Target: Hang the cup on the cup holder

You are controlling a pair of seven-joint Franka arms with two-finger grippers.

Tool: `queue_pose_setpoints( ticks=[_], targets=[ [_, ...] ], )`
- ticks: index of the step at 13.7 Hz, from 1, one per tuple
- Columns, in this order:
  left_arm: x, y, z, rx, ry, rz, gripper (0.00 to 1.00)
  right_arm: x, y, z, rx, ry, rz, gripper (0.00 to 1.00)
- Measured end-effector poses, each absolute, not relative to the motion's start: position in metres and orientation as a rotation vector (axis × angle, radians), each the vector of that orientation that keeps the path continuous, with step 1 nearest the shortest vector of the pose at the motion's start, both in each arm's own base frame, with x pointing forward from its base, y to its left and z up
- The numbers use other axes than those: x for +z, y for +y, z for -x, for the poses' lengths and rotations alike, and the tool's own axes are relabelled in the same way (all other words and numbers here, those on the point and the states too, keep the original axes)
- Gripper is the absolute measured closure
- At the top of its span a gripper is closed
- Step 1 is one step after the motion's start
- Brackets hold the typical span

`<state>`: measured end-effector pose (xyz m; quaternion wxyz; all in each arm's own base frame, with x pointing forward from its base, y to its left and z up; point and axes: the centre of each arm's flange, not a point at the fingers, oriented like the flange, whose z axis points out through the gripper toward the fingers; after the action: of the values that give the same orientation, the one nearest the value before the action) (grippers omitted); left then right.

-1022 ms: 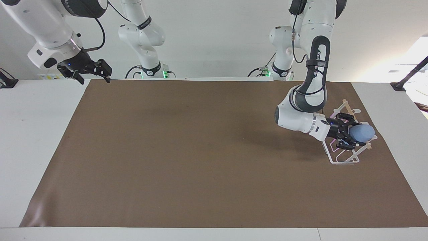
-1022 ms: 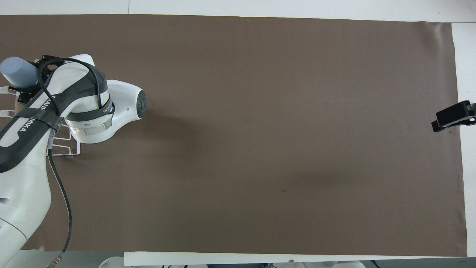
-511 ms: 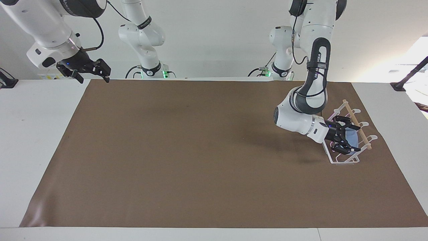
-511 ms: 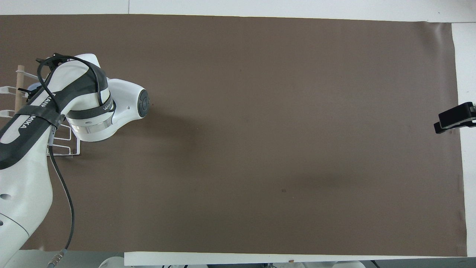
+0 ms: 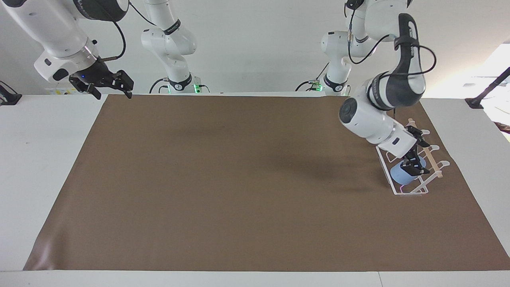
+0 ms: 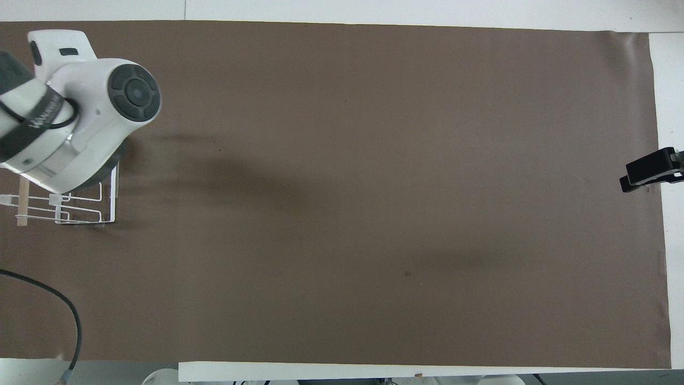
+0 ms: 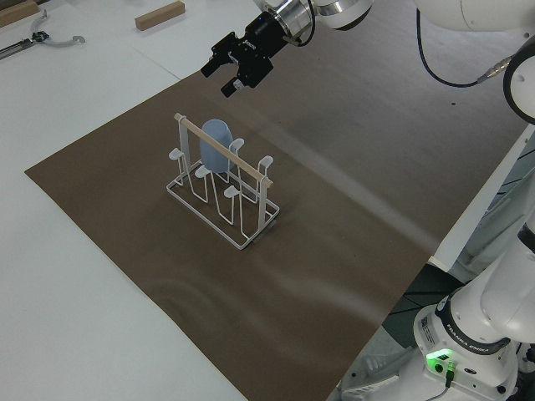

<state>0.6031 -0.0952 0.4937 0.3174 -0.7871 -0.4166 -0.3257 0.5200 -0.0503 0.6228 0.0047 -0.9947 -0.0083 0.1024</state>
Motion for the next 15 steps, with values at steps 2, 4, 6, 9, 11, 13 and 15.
queue_pose_setpoints(
  ticks=[2, 4, 6, 9, 11, 13, 15],
  targets=[
    [0.532, -0.067, -0.605, -0.676, -1.066, 2.257, 0.0, 0.623, -0.05, -0.52, 0.321, -0.026, 3.116, 0.0],
    [0.553, -0.04, -0.609, -0.488, -0.969, 2.466, 0.0, 0.623, -0.05, -0.52, 0.321, -0.026, 3.116, 0.0],
    [0.558, -0.023, -0.606, -0.305, -0.793, 2.672, 0.0, 0.623, -0.05, -0.52, 0.321, -0.026, 3.116, 0.0],
    [0.551, -0.034, -0.593, -0.03, -0.455, 2.911, 0.0, 0.623, -0.05, -0.52, 0.322, -0.026, 3.116, 0.0],
    [0.563, -0.045, -0.583, 0.123, -0.253, 3.011, 0.0, 0.623, -0.05, -0.52, 0.322, -0.026, 3.116, 0.0],
    [0.582, -0.054, -0.574, 0.202, -0.122, 3.074, 0.0, 0.622, -0.05, -0.52, 0.322, -0.026, 3.116, 0.0],
    [0.594, -0.067, -0.568, 0.217, -0.034, 3.092, 0.0, 0.622, -0.05, -0.52, 0.322, -0.026, 3.115, 0.0]
  ],
)
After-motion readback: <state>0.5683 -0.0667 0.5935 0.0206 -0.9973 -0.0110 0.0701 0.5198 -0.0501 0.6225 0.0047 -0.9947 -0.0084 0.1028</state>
